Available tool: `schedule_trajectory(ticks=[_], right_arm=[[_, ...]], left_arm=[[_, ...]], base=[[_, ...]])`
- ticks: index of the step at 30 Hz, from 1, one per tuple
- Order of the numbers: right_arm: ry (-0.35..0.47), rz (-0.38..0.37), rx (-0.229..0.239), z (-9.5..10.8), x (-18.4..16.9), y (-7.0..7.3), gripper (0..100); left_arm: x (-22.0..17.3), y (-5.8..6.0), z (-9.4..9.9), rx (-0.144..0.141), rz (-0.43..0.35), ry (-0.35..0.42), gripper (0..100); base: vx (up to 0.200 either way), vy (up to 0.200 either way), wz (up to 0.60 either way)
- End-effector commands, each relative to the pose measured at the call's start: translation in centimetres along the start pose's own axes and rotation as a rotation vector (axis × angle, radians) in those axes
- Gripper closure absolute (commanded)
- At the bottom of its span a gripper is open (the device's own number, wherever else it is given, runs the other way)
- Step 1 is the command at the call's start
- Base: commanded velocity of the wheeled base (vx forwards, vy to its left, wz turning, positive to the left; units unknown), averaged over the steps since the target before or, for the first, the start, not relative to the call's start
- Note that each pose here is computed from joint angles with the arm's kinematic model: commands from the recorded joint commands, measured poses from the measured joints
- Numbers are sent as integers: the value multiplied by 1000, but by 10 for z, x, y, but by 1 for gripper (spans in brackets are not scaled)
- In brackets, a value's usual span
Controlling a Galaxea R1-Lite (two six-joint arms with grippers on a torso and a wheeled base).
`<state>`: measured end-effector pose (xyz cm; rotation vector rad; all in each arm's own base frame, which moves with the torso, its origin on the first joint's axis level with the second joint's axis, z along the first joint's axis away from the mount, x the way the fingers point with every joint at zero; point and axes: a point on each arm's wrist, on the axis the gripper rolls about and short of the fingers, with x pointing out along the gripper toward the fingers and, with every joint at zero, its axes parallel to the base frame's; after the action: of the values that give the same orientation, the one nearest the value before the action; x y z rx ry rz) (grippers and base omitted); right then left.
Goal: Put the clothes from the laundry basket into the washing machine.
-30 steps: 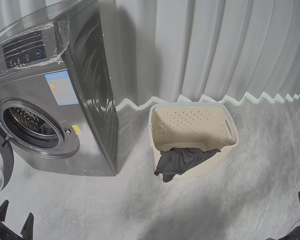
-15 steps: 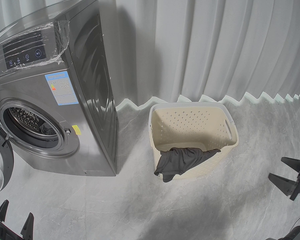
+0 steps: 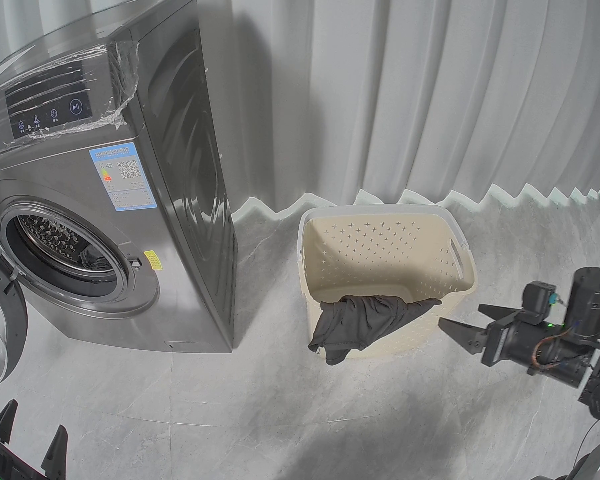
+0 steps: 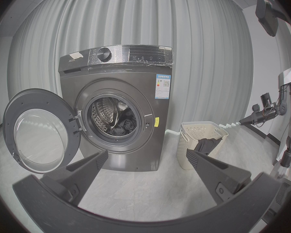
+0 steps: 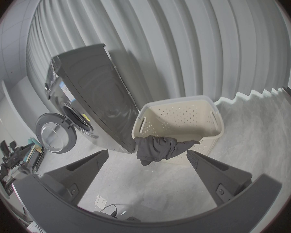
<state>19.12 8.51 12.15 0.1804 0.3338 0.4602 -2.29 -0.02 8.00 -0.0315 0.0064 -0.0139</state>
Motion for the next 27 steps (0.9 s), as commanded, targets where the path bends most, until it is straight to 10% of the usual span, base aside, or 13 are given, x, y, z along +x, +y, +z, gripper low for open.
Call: schedule_trajectory(ticks=[1,27], right_arm=[[133,-31,16,-37,59,8,0],[175,-171,108,-93,190,8,0]], left_arm=[[0,0,-4,-1,0,-2,0],[0,0,-4,-2,0,-2,0]], base=[[0,0,0],[0,0,0]])
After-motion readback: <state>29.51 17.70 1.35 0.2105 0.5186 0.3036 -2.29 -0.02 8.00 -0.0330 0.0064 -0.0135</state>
